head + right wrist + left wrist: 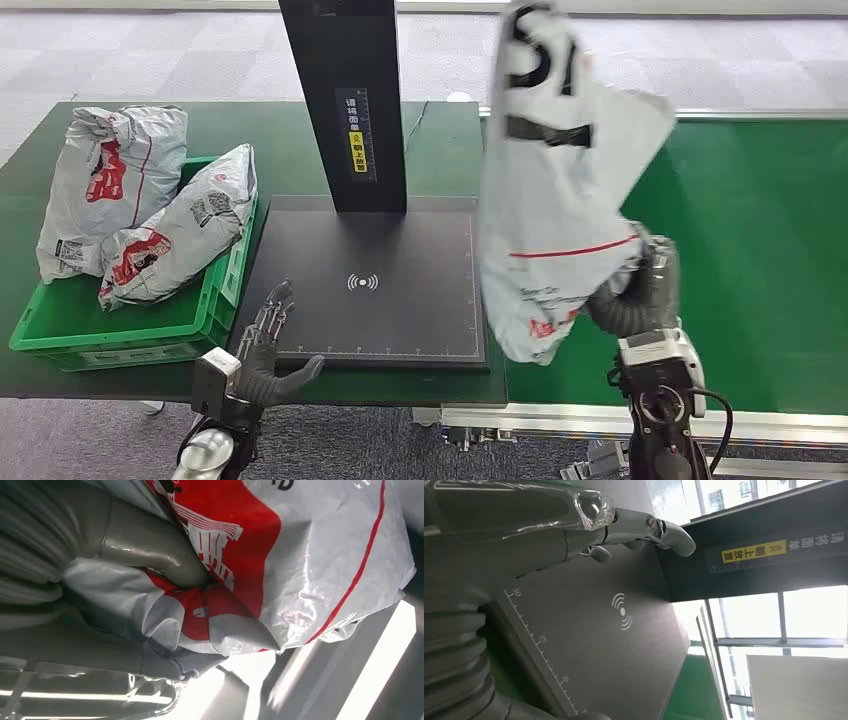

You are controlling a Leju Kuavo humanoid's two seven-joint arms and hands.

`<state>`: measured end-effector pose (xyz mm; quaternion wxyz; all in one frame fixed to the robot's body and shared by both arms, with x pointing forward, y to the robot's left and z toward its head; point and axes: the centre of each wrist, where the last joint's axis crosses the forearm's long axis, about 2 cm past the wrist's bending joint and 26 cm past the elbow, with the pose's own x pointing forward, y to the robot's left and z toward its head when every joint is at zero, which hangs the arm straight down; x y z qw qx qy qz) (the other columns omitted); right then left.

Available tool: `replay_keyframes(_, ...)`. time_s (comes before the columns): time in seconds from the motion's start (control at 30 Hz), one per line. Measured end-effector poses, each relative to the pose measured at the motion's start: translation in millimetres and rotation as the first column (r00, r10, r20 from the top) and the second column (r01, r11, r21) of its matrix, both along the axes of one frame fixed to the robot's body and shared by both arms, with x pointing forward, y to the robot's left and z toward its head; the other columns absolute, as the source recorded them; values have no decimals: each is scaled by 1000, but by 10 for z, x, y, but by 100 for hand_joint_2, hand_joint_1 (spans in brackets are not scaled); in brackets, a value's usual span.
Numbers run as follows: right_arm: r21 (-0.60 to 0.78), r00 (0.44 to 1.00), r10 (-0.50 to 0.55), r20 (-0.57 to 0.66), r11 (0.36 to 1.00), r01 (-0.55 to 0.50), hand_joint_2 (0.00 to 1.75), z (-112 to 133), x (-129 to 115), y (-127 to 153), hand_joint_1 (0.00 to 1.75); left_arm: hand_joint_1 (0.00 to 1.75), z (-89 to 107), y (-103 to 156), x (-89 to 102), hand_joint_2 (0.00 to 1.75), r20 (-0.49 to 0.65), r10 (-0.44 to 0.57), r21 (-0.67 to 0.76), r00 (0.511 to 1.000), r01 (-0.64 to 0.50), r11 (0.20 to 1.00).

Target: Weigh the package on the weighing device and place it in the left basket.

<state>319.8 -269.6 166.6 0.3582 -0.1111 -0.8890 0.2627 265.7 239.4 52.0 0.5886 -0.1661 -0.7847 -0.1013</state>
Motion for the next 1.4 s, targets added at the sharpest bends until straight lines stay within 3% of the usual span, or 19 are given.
replay_keyframes(0.13, -232, 992, 73, -102, 968, -95, 175, -118, 114, 243, 175, 0, 34, -16, 69, 175, 15, -18, 3, 1000, 18, 1000)
replay_keyframes(0.27, -428, 959, 135, -251, 873, -235, 175, -269, 288, 534, 175, 0, 68, -54, 147, 175, 24, -39, 9, 999, 39, 999)
replay_keyframes(0.43, -571, 919, 137, -370, 747, -341, 175, -411, 437, 784, 175, 0, 70, -85, 190, 175, 18, -53, 12, 998, 53, 999)
replay_keyframes(0.57, -623, 928, 169, -331, 700, -350, 175, -428, 531, 946, 175, 0, 61, -110, 194, 175, 8, -59, 7, 998, 59, 998)
replay_keyframes(0.73, -616, 925, 297, -239, 690, -380, 175, -404, 550, 1147, 171, 0, 64, -140, 206, 175, 6, -68, -1, 998, 68, 998)
replay_keyframes(0.77, -616, 922, 314, -228, 686, -386, 175, -399, 544, 1191, 150, 0, 68, -147, 215, 175, 7, -70, -2, 997, 70, 998)
replay_keyframes(0.87, -623, 917, 337, -212, 677, -393, 175, -379, 529, 1311, 24, 0, 81, -160, 245, 175, 11, -75, -3, 997, 75, 997)
replay_keyframes(0.9, -624, 916, 340, -211, 675, -394, 175, -372, 527, 1346, 2, 0, 84, -163, 253, 175, 12, -76, -3, 997, 76, 997)
replay_keyframes(1.17, -597, 924, 317, -212, 706, -380, 175, -384, 519, 1465, 0, 0, 83, -156, 304, 175, 14, -79, 3, 997, 79, 997)
replay_keyframes(1.4, -466, 929, 291, -231, 805, -368, 175, -479, 495, 1332, 0, 0, 77, -190, 308, 175, 18, -85, 8, 996, 85, 996)
